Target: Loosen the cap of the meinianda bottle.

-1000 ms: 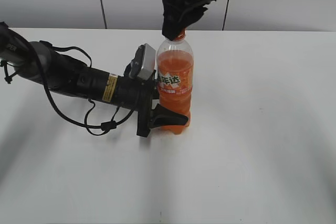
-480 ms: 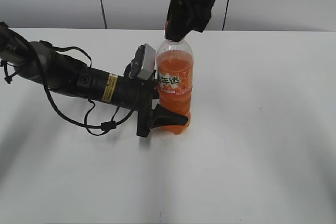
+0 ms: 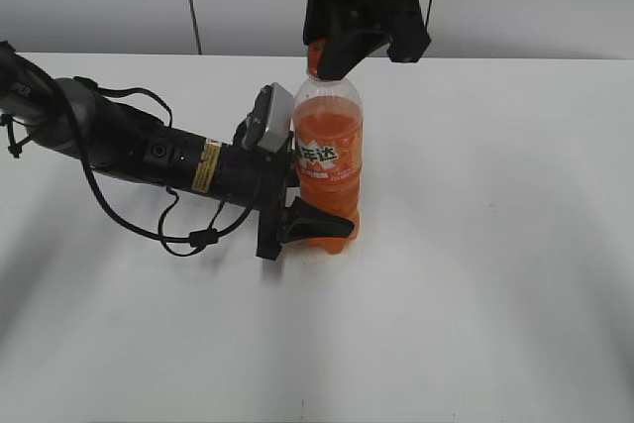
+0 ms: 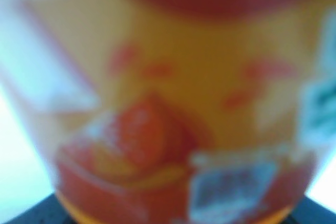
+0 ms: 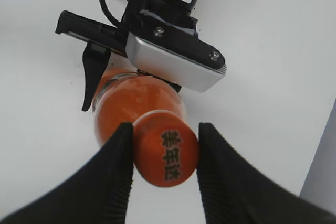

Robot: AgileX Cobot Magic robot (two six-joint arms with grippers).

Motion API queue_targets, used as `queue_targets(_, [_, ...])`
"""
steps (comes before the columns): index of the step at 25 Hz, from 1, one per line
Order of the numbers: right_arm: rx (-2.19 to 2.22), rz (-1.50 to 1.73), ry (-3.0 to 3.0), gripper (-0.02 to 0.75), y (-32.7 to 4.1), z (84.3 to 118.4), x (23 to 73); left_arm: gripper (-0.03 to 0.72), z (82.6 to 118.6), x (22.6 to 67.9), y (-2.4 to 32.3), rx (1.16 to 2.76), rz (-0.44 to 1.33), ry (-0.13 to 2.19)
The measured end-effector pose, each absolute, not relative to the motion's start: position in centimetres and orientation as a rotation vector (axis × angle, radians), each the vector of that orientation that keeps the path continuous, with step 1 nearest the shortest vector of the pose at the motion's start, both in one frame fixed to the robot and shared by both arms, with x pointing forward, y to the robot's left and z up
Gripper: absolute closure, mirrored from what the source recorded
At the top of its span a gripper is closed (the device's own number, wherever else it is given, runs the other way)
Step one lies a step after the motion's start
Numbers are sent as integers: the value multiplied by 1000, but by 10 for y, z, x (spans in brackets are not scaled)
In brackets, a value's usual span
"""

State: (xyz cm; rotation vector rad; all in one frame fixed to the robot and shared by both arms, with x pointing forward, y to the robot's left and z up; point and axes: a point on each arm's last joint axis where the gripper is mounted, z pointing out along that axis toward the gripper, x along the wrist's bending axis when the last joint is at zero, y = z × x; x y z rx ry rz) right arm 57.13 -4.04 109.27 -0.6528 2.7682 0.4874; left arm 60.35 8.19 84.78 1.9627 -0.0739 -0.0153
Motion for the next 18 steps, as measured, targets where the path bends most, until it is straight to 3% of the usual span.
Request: queue_targets(18, [-878,456,2684,462,-40,1093,571,280,848,604,82,1963,-15,-74])
